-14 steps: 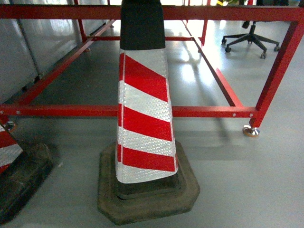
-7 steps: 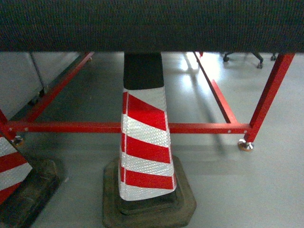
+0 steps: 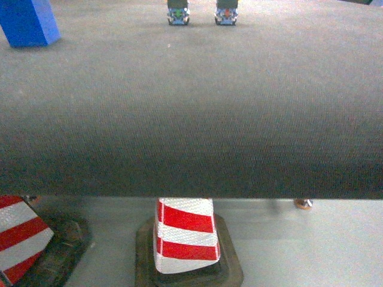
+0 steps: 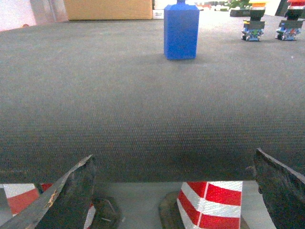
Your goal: Pick blue part to blue bin on bottom shelf
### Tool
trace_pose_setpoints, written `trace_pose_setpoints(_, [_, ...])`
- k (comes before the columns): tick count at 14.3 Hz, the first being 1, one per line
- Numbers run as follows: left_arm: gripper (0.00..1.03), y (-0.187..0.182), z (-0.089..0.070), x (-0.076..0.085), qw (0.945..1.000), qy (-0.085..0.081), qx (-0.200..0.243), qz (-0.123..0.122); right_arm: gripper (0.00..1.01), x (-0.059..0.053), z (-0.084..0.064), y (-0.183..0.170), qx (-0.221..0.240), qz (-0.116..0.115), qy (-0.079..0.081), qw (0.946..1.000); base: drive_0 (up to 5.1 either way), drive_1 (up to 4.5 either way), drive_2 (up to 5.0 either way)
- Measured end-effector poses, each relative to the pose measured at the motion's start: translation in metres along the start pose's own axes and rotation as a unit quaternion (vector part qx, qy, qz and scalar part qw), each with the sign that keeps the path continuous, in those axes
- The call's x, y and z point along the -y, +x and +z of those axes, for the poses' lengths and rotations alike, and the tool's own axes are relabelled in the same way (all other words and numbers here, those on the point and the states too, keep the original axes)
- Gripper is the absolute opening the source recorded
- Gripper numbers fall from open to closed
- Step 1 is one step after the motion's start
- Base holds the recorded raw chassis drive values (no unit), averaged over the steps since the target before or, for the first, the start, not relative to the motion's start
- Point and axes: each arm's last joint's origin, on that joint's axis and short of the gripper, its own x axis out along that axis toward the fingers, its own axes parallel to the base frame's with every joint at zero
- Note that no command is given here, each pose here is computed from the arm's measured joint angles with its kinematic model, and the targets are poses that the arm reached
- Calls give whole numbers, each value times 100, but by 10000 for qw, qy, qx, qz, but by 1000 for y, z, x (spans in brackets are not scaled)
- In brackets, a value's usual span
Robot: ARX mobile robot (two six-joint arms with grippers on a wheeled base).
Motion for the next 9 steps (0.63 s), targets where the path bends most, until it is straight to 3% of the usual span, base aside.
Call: trace_pose_setpoints(9, [98,0,0,0,10000,0,-4,-4,98,0,0,0,2,-6,10,10000,0,0,0])
